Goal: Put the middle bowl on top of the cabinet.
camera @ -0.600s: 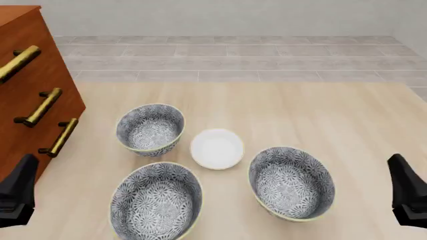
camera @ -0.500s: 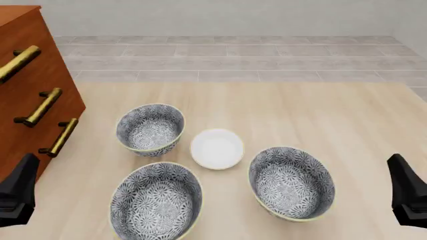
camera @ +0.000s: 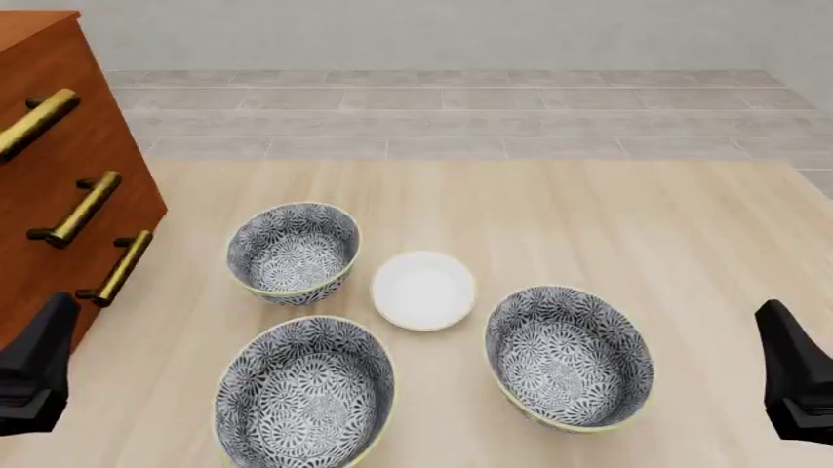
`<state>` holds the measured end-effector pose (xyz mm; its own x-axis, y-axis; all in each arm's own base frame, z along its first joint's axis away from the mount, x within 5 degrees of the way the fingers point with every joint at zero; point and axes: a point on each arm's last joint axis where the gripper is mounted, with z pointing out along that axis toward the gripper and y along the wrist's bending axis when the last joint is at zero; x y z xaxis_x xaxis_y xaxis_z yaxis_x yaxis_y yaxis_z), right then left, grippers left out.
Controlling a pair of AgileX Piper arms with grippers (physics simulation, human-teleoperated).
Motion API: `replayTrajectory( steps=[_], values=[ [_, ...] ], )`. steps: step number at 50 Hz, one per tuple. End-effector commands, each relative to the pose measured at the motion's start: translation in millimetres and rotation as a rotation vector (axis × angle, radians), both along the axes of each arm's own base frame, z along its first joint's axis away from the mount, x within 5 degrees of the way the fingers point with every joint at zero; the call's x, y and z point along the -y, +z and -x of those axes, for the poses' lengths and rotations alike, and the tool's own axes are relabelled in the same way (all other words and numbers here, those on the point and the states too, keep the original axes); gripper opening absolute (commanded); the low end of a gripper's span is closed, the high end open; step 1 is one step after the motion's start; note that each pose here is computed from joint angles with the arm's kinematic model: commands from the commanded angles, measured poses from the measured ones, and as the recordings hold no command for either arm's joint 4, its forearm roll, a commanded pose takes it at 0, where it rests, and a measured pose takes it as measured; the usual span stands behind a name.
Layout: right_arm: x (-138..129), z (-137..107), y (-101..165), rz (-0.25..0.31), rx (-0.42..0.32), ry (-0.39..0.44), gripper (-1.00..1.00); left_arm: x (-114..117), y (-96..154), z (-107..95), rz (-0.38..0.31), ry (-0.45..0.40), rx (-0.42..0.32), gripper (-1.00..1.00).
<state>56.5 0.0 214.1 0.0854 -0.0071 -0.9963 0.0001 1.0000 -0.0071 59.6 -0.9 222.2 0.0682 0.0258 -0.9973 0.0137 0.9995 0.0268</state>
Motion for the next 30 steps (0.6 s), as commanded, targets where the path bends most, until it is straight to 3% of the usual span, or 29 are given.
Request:
replayTrajectory(
  steps=[1, 5, 8, 10, 13, 18, 23, 24, 30],
  values=[
    [0, -1, 0, 0.001, -0.002, 0.003, 1.0, 3, 8, -4, -0.027, -0.039, -0.038, 1.0],
    [0, -1, 0, 0.0, -0.003, 0.004, 1.0, 5, 15, 0, -0.074, -0.075, -0.051, 1.0],
    [0, -1, 0, 0.0, -0.002, 0.004, 1.0, 7, 14, -13, -0.045, -0.086, -0.132, 1.0],
    [0, 0, 0, -0.003, 0.0, 0.006, 1.0, 6, 18, -11, -0.068, -0.082, -0.118, 1.0],
    [0, 0, 0, -0.007, -0.002, 0.007, 1.0, 6, 16, -19, -0.131, -0.069, -0.157, 1.0],
    [-1, -1, 0, -0.006, -0.003, 0.011, 1.0, 8, 23, -31, -0.136, -0.084, -0.205, 1.0],
    [-1, -1, 0, -0.007, -0.004, 0.01, 1.0, 14, 24, -41, -0.169, -0.141, -0.236, 1.0],
    [-1, -1, 0, -0.007, -0.004, 0.009, 1.0, 14, 28, -38, -0.194, -0.138, -0.213, 1.0],
    [0, 0, -1, -0.008, -0.004, 0.009, 1.0, 20, 38, -48, -0.198, -0.189, -0.246, 1.0]
  ],
)
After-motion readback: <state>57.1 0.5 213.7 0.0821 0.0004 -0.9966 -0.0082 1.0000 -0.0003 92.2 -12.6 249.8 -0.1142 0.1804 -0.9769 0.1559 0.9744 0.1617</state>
